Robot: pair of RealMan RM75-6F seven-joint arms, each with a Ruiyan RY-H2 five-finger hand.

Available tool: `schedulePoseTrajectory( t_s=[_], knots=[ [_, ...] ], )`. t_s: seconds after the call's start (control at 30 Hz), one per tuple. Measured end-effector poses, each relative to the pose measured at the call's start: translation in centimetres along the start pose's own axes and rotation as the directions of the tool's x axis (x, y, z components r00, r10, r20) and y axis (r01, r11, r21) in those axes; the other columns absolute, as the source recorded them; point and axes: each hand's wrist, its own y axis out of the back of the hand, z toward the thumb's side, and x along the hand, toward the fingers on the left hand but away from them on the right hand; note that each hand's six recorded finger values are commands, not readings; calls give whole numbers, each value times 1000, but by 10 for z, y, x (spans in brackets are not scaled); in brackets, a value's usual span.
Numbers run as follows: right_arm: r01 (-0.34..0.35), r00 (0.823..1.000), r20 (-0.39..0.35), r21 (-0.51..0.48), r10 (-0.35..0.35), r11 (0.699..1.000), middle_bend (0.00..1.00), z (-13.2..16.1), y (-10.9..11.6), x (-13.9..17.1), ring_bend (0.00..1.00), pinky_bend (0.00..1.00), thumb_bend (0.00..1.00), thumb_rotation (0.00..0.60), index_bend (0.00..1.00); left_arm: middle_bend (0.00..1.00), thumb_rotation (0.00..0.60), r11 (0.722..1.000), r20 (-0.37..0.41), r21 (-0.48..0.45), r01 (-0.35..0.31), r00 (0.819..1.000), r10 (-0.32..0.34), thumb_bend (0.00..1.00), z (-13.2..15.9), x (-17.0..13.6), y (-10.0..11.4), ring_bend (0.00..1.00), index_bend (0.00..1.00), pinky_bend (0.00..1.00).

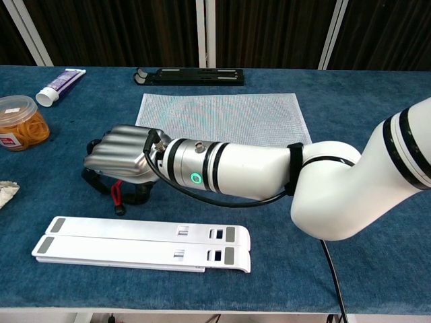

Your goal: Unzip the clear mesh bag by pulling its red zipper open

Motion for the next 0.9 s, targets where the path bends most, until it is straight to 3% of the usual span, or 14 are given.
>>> schedulePoseTrajectory(
  t_s=[0.63, 0.9],
  knots=[
    [38, 999, -11, -1, -38, 999, 389, 6, -2, 0, 111, 215, 389, 600, 699, 250, 600, 1000, -1, -4, 4, 1000, -4, 95, -2, -1, -2, 198, 320, 231],
    [121, 993, -2, -28, -121, 992, 404, -4, 15, 11, 120, 215, 480, 600, 717, 250, 600, 999, 3, -41, 26, 1000, -26, 95, -3, 3, -6, 198, 319, 232]
  ],
)
